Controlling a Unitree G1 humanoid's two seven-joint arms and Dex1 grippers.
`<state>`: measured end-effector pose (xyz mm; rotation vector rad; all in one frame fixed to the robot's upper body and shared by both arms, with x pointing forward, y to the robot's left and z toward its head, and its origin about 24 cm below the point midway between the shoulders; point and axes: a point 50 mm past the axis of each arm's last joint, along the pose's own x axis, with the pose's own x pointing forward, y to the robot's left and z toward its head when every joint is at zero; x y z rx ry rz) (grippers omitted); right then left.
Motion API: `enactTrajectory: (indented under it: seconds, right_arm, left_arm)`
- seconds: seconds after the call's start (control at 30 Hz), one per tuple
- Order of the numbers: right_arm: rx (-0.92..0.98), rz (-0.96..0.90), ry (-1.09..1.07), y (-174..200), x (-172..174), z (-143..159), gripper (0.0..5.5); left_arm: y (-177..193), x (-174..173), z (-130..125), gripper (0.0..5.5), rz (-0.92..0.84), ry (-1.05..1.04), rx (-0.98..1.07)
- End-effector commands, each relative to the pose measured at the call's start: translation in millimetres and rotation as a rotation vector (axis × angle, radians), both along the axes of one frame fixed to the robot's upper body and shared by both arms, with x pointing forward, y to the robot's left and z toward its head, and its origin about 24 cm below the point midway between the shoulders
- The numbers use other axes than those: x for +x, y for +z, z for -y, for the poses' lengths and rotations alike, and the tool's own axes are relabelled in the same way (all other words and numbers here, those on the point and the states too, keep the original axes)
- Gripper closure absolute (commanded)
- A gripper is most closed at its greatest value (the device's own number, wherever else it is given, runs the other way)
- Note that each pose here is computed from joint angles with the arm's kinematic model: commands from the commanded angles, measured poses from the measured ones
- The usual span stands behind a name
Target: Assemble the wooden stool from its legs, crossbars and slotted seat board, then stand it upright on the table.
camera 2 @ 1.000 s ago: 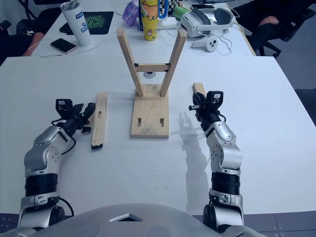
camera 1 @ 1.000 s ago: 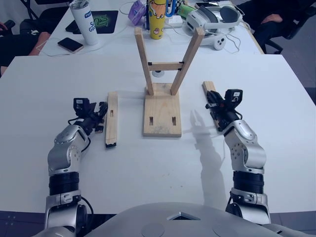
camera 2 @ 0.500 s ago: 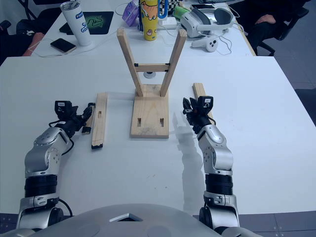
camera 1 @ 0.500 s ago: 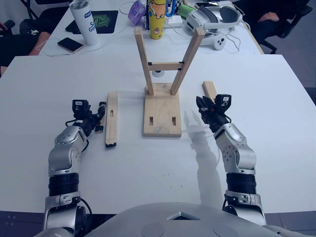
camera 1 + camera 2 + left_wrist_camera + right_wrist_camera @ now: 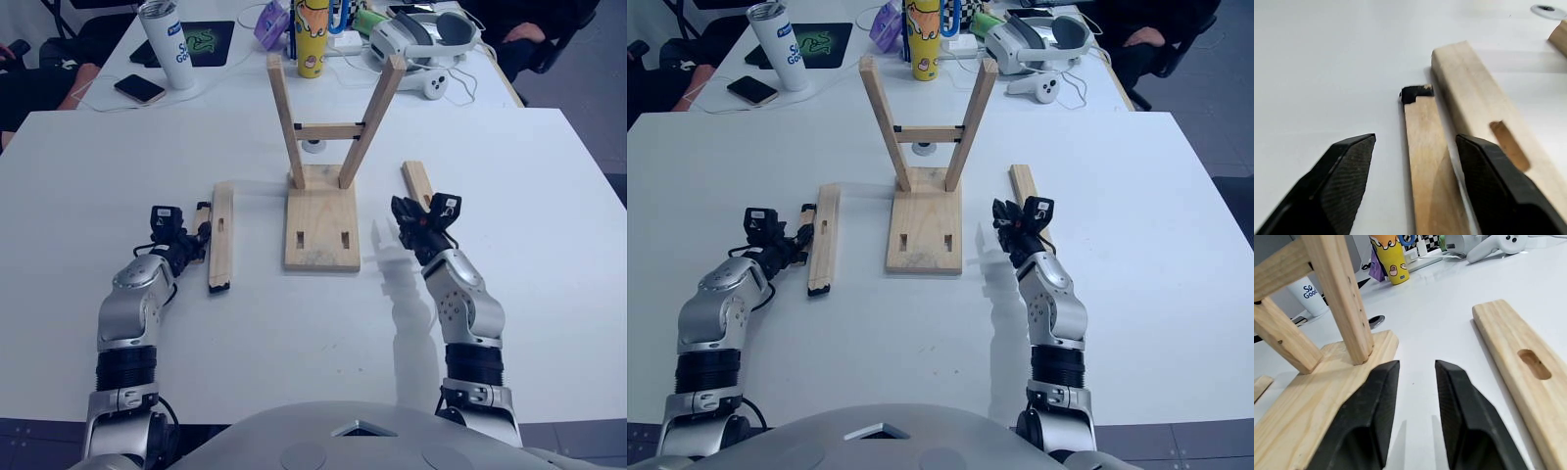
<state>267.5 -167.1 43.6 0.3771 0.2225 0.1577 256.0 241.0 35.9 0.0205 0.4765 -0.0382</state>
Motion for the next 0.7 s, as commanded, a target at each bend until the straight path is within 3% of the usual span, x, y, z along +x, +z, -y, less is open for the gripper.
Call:
enactTrajectory:
  seconds: [0.03,0.27,0.57,0.7]
  right_arm:
    - [0.016,0.011,-0.01,7.3,0.3,-1.8,4.16]
    - [0.019,0.029,-0.05,13.5,2.7,2.6,4.16]
    - [0.005,0.016,-0.126,10.1,4.1,5.2,4.12]
    - [-0.051,0.035,-0.135,10.3,5.8,5.7,4.12]
  left_arm:
    - [-7.5,-5.2,2.5,2.46,-0.068,0.027,-0.025]
    - [-11.0,-6.9,3.7,2.46,-0.14,0.054,-0.041]
    - [-25.4,-4.5,-4.5,3.57,-0.274,-0.004,0.038]
    - [-20.6,4.9,-15.4,4.07,-0.196,0.032,0.057]
